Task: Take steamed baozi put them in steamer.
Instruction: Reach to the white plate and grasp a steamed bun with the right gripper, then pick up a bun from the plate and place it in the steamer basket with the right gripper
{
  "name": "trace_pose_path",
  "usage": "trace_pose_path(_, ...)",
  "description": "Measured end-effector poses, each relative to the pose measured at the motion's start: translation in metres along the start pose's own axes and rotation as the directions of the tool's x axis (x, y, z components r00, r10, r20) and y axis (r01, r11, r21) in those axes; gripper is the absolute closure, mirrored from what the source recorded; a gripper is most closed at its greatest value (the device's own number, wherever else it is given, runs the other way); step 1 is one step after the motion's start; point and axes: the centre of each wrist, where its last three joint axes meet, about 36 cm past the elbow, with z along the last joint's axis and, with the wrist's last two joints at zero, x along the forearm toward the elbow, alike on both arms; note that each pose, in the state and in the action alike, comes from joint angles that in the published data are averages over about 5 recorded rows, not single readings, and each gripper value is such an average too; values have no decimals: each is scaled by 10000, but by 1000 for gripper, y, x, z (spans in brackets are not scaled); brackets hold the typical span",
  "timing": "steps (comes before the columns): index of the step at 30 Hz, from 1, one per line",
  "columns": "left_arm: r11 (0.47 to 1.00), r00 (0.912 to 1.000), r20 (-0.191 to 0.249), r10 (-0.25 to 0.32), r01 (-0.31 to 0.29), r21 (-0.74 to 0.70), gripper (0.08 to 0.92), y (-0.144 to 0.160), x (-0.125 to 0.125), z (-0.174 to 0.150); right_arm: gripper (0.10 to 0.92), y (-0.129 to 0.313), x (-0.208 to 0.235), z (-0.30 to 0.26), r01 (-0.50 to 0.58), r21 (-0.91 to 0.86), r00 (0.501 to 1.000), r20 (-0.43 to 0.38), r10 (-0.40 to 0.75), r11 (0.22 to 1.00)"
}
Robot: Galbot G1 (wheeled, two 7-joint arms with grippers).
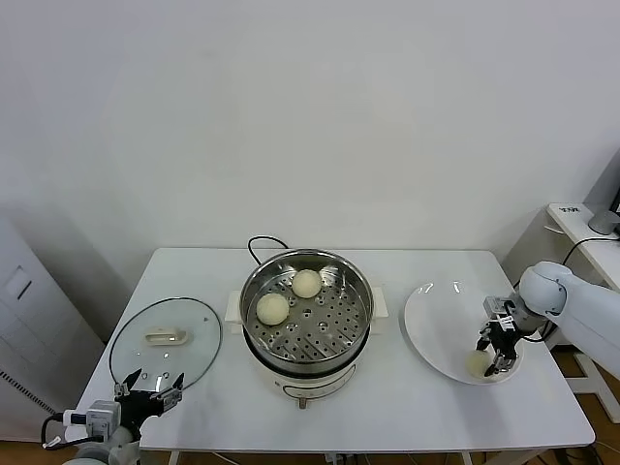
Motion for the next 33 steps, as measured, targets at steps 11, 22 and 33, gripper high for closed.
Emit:
trace_pose_path(11,10000,10000,-3,-7,7,-66,177,-1,2,-1,529,-8,41,-11,-440,368,9986,326,428,9984)
trace_pose_path(22,9999,10000,23,9,-9,-131,177,-2,3,-2,524,-43,154,-86,-2490,2708,9627,1737,2073,9298)
trace_pose_path(33,9997,10000,7,46,-46,-219,177,-2,3,-1,521,-65,209,-209,-3837,6147,9163,3461,2014,6891)
